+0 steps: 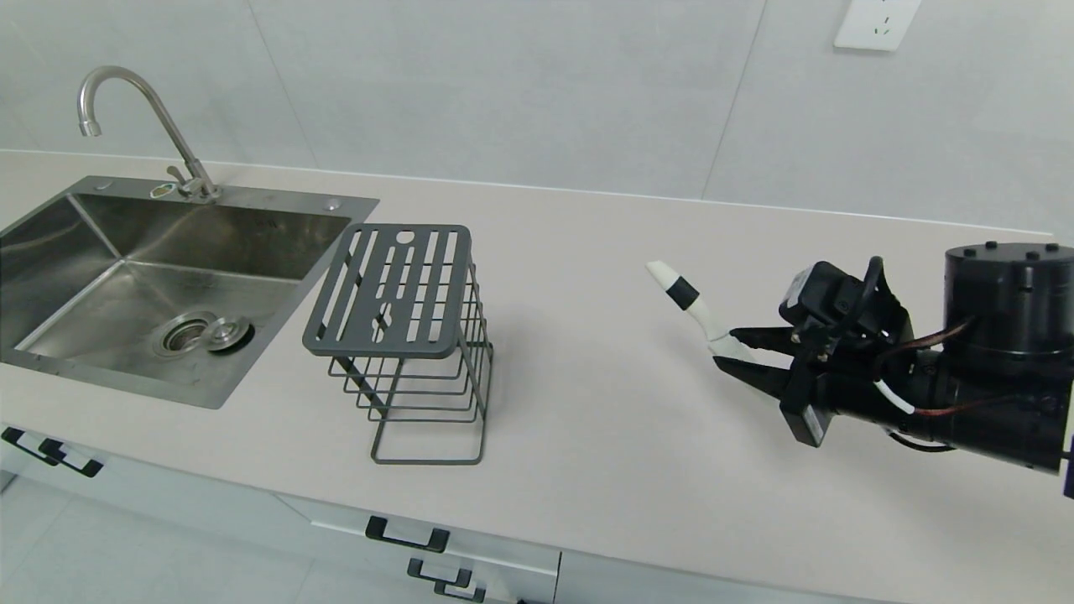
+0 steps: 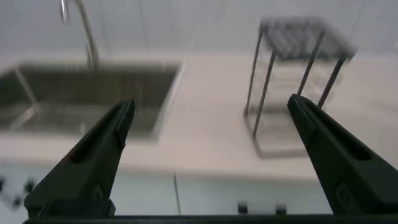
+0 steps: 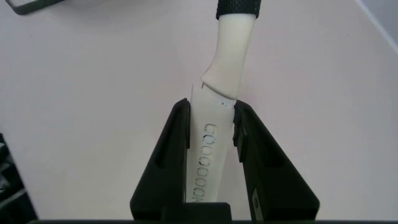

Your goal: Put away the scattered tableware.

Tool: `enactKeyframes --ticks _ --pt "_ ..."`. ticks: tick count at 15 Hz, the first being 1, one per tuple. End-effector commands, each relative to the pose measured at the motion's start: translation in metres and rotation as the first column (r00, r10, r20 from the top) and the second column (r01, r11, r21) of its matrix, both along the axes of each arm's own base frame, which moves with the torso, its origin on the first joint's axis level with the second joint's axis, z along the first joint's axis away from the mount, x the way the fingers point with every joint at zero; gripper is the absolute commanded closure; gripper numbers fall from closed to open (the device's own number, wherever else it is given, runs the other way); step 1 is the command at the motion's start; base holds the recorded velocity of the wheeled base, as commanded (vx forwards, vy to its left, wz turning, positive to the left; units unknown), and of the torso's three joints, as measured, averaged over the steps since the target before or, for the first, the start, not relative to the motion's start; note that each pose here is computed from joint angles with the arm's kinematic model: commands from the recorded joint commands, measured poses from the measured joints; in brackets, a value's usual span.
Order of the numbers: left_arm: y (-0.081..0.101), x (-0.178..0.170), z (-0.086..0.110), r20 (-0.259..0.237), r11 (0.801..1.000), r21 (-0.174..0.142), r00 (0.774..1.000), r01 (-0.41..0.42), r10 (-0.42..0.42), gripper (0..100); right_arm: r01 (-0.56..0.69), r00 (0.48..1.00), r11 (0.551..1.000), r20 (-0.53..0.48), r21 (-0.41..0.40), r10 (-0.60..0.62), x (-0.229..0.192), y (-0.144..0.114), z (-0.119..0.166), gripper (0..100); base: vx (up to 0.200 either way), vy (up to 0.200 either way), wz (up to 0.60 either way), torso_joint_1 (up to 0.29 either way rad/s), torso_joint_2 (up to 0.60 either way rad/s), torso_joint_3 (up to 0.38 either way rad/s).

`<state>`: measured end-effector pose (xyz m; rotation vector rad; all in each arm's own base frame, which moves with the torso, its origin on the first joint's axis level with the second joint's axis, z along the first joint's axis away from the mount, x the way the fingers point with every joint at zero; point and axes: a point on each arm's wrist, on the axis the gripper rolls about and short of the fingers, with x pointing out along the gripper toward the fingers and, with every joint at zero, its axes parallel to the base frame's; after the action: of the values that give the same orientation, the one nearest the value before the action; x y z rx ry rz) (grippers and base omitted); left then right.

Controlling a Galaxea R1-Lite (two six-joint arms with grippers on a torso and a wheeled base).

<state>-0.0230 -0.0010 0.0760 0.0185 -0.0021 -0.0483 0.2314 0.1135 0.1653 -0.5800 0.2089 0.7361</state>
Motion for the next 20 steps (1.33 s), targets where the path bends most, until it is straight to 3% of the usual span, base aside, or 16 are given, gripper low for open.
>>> enactKeyframes --ticks 1,2,3,4,5,7,8,9,11,12,13,14,15,16,17,20 --pt "0.0 -0.001 0.009 0.082 1.0 0.022 0.997 0.01 -0.011 0 -0.003 1.0 1.0 -0.003 -0.001 0.003 -0.003 0.0 -0.002 100 0.0 0.0 0.0 0.0 0.0 0.0" --pt "0.0 -0.004 0.027 0.23 1.0 0.013 0.973 0.009 -0.011 0 -0.005 1.0 1.0 0.003 0.002 0.005 -0.003 0.0 -0.002 100 0.0 0.0 0.0 0.0 0.0 0.0" --pt "-0.002 -0.015 0.066 0.439 0.998 0.027 0.897 0.05 -0.057 0 -0.005 1.0 1.0 0.011 0.006 0.005 -0.002 0.0 0.0 100 0.0 0.0 0.0 0.0 0.0 0.0" --pt "-0.002 -0.016 0.069 0.447 0.998 0.032 0.892 0.056 -0.065 0 -0.005 1.0 1.0 0.011 0.006 0.005 -0.002 0.0 0.0 100 0.0 0.0 0.0 0.0 0.0 0.0" --pt "-0.004 -0.026 0.086 0.496 0.985 0.05 0.852 0.163 -0.166 0 -0.02 1.0 1.0 0.013 0.009 0.02 -0.004 0.002 0.001 100 0.0 0.0 0.0 0.0 0.0 0.0" --pt "-0.004 -0.032 0.098 0.514 0.952 -0.075 0.83 0.296 -0.217 0 -0.037 0.999 0.999 0.02 0.014 0.037 -0.009 0.003 0.003 100 0.0 0.0 0.0 0.0 0.0 0.0" --pt "-0.004 -0.028 0.103 0.489 0.922 -0.133 0.833 0.363 -0.257 0 -0.054 0.998 0.998 0.021 0.014 0.053 -0.013 0.005 0.003 100 0.0 0.0 0.0 0.0 0.0 0.0" --pt "-0.004 -0.025 0.11 0.466 0.879 -0.16 0.819 0.45 -0.334 0 -0.07 0.997 0.997 0.033 0.021 0.07 -0.017 0.007 0.006 100 0.0 0.0 0.0 0.0 0.0 0.0" --pt "-0.005 -0.016 0.114 0.402 0.801 -0.172 0.783 0.574 -0.474 0 -0.091 0.995 0.995 0.048 0.028 0.089 -0.023 0.01 0.01 100 0.0 0.0 0.0 0.0 0.0 0.0" --pt "-0.007 -0.001 0.115 0.322 0.77 -0.194 0.781 0.608 -0.535 0 -0.094 0.994 0.995 0.056 0.03 0.093 -0.025 0.01 0.012 100 0.0 0.0 0.0 0.0 0.0 0.0" --pt "-0.008 0.004 0.116 0.298 0.761 -0.197 0.778 0.617 -0.554 0 -0.096 0.994 0.995 0.057 0.031 0.094 -0.026 0.009 0.012 100 0.0 0.0 0.0 0.0 0.0 0.0" --pt "-0.011 0.012 0.124 0.256 0.711 -0.172 0.727 0.682 -0.637 0 -0.097 0.994 0.995 0.06 0.033 0.095 -0.029 0.008 0.013 100 0.0 0.0 0.0 0.0 0.0 0.0" --pt "-0.013 0.016 0.131 0.233 0.641 -0.145 0.655 0.754 -0.719 0 -0.098 0.993 0.995 0.065 0.035 0.095 -0.031 0.007 0.014 100 0.0 0.0 0.0 0.0 0.0 0.0" --pt "-0.015 0.02 0.134 0.208 0.592 -0.138 0.608 0.794 -0.766 0 -0.098 0.993 0.995 0.064 0.034 0.095 -0.032 0.006 0.014 100 0.0 0.0 0.0 0.0 0.0 0.0" --pt "-0.016 0.025 0.135 0.185 0.569 -0.146 0.587 0.809 -0.788 0 -0.098 0.993 0.995 0.064 0.034 0.095 -0.033 0.005 0.014 100 0.0 0.0 0.0 0.0 0.0 0.0" --pt "-0.022 0.057 0.141 0.085 0.49 -0.231 0.519 0.84 -0.85 0 -0.109 0.993 0.994 0.049 0.028 0.108 -0.038 0.006 0.009 100 0.0 0.0 0.0 0.0 0.0 0.0"
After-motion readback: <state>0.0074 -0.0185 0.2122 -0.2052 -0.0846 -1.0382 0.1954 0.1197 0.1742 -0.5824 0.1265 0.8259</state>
